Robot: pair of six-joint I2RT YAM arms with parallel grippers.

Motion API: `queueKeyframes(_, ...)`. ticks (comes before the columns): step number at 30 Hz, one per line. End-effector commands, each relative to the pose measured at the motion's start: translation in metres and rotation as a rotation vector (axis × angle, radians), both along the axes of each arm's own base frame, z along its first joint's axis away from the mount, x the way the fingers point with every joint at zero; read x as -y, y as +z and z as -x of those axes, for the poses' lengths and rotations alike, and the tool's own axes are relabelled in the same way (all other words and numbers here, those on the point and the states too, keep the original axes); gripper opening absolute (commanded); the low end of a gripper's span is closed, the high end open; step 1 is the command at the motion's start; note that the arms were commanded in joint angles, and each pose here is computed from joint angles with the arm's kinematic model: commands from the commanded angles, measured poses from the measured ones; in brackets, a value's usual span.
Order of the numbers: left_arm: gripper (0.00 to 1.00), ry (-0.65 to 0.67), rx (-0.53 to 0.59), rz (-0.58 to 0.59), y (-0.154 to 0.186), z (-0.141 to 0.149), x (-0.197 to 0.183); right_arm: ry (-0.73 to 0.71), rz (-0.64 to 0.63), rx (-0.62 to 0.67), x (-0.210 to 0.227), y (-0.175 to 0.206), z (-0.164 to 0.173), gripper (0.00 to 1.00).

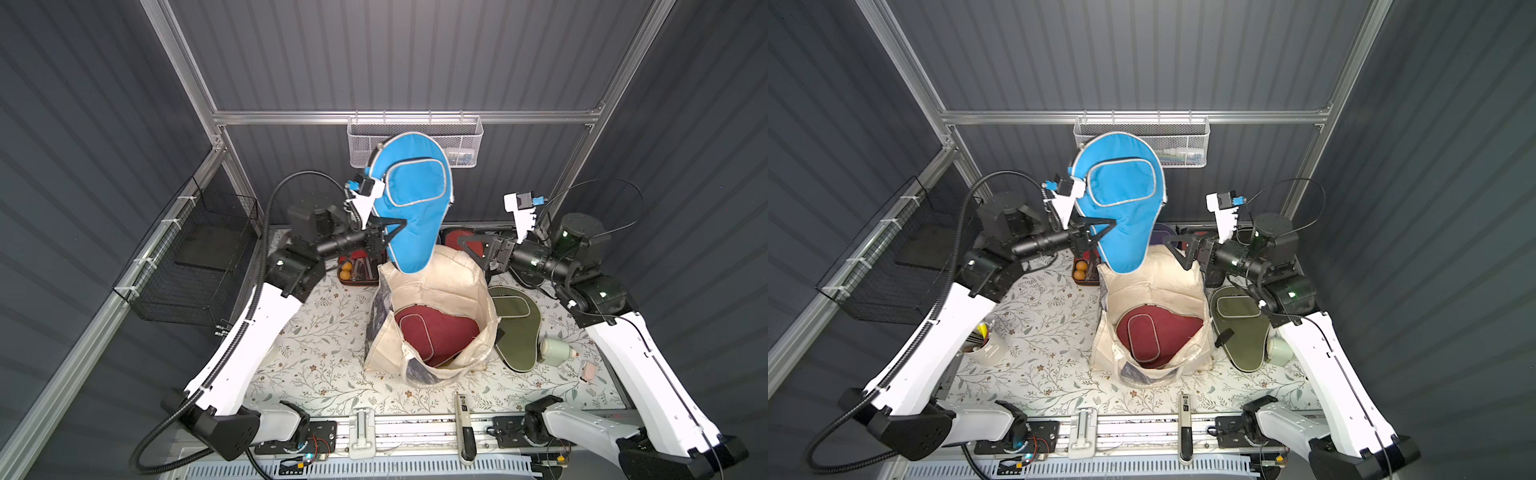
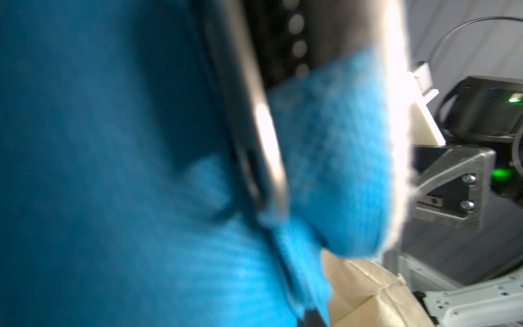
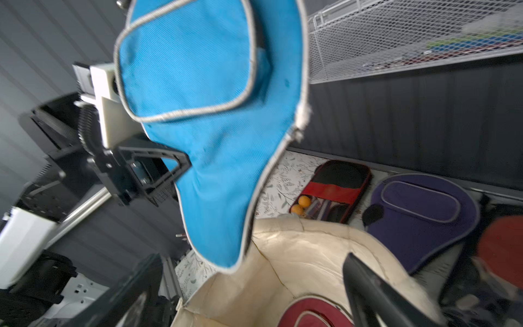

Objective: Remove the ping pong set from the canvas bag
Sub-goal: Pick up the ping pong set from the canvas bag, then place the ping pong set at the corner of the board.

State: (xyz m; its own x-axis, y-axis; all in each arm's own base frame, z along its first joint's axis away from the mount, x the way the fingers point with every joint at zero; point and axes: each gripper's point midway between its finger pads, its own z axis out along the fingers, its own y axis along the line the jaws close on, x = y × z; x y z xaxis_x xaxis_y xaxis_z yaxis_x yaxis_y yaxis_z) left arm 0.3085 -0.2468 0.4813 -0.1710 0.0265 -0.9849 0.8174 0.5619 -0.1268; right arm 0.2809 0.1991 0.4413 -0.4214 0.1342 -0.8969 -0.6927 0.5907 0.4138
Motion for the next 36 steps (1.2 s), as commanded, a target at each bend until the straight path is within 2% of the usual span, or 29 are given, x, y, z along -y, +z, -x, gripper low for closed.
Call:
queueKeyframes(1, 0.00, 0.190, 0.032, -0.132, -0.001, -0.012, -0.061, -0.026, 0.256, -0.127, 0.012, -0.062, -0.007, 0.99)
queueKeyframes(6, 0.00, 0.315, -0.088, -0.207, -0.040, -0.051, -0.107, 0.019, 0.337, -0.101, 0.005, -0.065, -0.023, 0.99)
queueKeyframes(10, 0.00, 0.395, -0.156, -0.191, -0.066, -0.081, -0.151, 0.092, 0.391, -0.074, -0.010, -0.065, -0.036, 0.99)
queueKeyframes(13, 0.00, 0.413, -0.232, -0.162, -0.094, -0.105, -0.178, 0.185, 0.452, 0.007, -0.029, -0.069, -0.041, 0.99)
queueKeyframes(15, 0.00, 0.414, -0.288, -0.182, -0.120, -0.122, -0.185, 0.249, 0.489, 0.048, -0.042, -0.076, -0.043, 0.99)
queueKeyframes(18, 0.00, 0.406, -0.349, -0.204, -0.153, -0.143, -0.187, 0.271, 0.519, 0.046, -0.053, -0.081, -0.057, 0.99)
queueKeyframes(22, 0.00, 0.441, -0.395, -0.254, -0.192, -0.168, -0.197, 0.297, 0.544, 0.018, -0.069, -0.086, -0.072, 0.99)
queueKeyframes(29, 0.00, 0.511, -0.449, -0.341, -0.260, -0.213, -0.218, 0.357, 0.579, 0.000, -0.090, -0.105, -0.077, 0.99)
queueKeyframes(36, 0.00, 0.548, -0.421, -0.370, -0.290, -0.245, -0.229, 0.378, 0.585, -0.026, -0.094, -0.115, -0.076, 0.99)
